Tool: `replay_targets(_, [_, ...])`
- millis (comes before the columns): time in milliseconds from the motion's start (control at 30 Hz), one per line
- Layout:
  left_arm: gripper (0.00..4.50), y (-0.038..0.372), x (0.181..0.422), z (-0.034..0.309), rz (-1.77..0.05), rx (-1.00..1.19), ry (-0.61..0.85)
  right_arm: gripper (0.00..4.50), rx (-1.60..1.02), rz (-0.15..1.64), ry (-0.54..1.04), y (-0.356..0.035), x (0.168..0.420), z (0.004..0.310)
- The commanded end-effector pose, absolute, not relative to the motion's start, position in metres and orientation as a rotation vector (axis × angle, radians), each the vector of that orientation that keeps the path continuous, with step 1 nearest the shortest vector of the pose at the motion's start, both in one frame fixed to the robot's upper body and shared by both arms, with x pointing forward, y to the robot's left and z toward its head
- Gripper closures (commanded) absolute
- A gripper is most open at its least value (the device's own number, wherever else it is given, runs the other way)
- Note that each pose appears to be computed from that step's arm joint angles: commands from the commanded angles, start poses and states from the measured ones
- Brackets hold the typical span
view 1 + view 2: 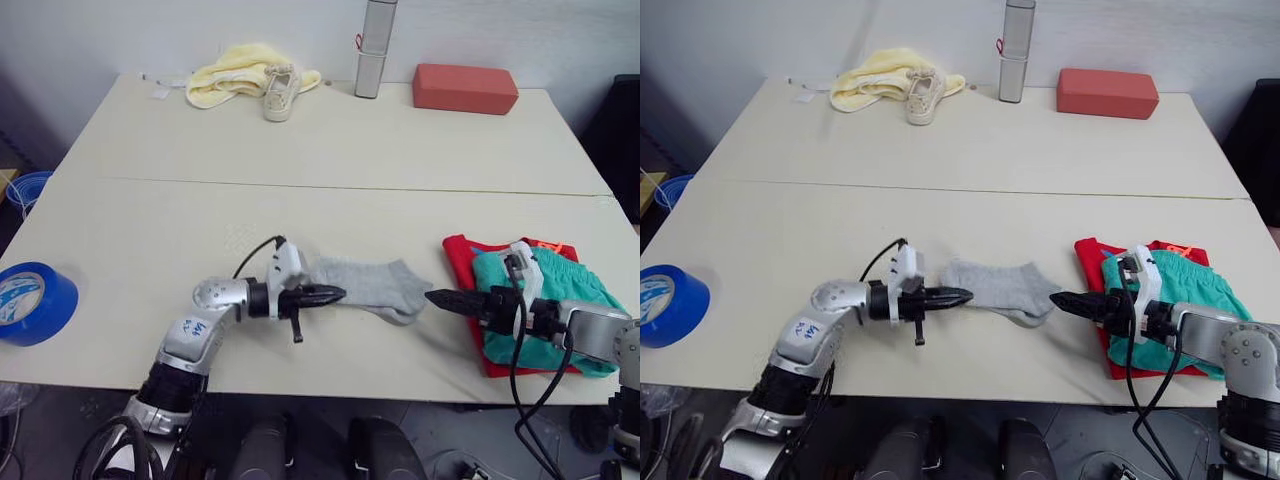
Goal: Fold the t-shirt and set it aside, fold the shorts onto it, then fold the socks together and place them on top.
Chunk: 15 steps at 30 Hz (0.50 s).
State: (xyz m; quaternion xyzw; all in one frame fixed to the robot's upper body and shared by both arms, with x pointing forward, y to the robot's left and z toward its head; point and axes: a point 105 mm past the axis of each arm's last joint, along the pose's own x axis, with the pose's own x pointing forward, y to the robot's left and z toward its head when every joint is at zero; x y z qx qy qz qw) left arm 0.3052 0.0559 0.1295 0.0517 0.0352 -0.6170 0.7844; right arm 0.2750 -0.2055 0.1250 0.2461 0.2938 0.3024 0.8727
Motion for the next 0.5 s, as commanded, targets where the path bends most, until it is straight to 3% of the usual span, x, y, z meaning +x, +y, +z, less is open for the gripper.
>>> replay_targets(33, [4.5, 0.06, 0.322, 0.151, -1.303, 0.103, 0.005, 0.02, 0.614, 0.649, 0.635, -0.188, 0.256, 0.12])
replay_targets(233, [4.5, 0.063, 0.341, 0.136, -1.288, 0.219, 0.056, 0.02, 0.759, 0.539, 0.643, -0.163, 0.242, 0.098])
replay_targets(500, [4.5, 0.062, 0.345, 0.109, -1.295, 0.254, 0.146, 0.02, 0.957, 0.377, 0.664, -0.143, 0.241, 0.099])
